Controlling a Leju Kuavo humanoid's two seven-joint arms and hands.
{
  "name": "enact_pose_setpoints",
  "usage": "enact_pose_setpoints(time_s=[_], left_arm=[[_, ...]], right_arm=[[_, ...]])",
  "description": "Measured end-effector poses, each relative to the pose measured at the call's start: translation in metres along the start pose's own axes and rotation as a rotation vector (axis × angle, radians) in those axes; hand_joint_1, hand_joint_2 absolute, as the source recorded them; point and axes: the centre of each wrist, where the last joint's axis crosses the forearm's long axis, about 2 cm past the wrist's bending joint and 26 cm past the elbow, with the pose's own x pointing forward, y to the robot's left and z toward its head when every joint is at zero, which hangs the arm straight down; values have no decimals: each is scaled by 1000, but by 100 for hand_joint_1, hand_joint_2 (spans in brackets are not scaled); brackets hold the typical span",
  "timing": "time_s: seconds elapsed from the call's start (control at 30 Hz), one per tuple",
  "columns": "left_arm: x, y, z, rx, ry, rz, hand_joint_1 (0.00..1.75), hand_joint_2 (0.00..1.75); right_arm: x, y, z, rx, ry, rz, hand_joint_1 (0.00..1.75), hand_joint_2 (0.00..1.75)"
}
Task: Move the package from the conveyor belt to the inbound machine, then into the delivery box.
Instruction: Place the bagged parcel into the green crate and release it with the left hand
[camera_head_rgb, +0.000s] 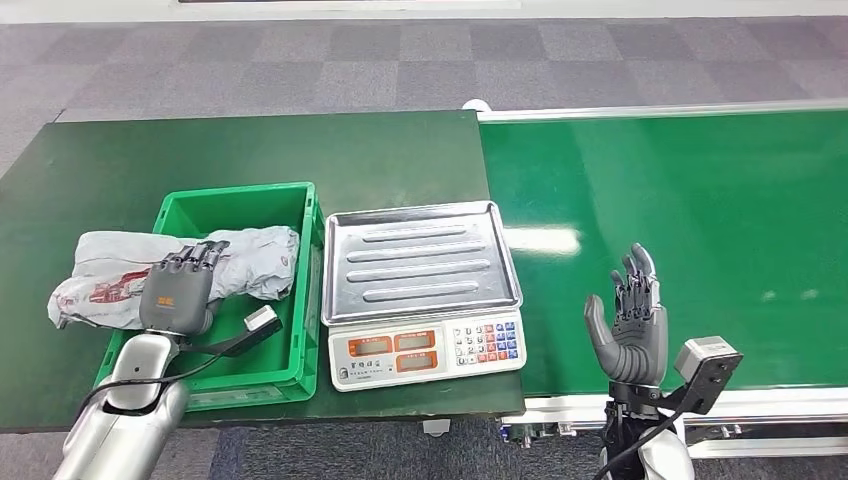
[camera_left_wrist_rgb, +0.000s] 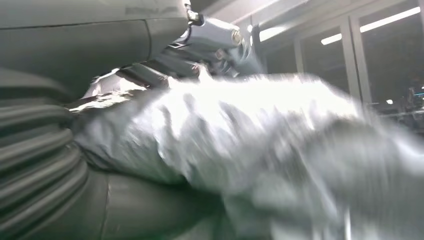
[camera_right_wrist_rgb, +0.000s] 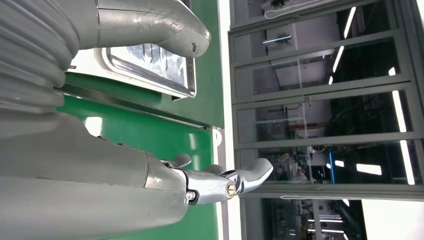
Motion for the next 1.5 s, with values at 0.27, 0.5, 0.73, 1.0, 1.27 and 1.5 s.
enact_pose_setpoints(time_s=[0.27,0.5,0.73,1.0,1.27,1.5], left_arm=[[10,5,11,2,-51,157,0,175],[14,11,8,-70,-150,429,0,175],[23,21,3,-156,-365,882,0,175],[25,27,2,-147,-398,893,0,175],[26,28,2,-146,-401,893,0,175],[61,38,-33,-265,-670,1446,0,175]], right_arm=[[0,0,-1,-4,-3,-5,0,175],[0,0,-1,-7,-4,-8,0,175],[0,0,-1,-6,-6,-7,0,175],[0,0,-1,-6,-7,-7,0,175],[0,0,-1,-6,-7,-7,0,175],[0,8,-19,36,-21,-28,0,175]])
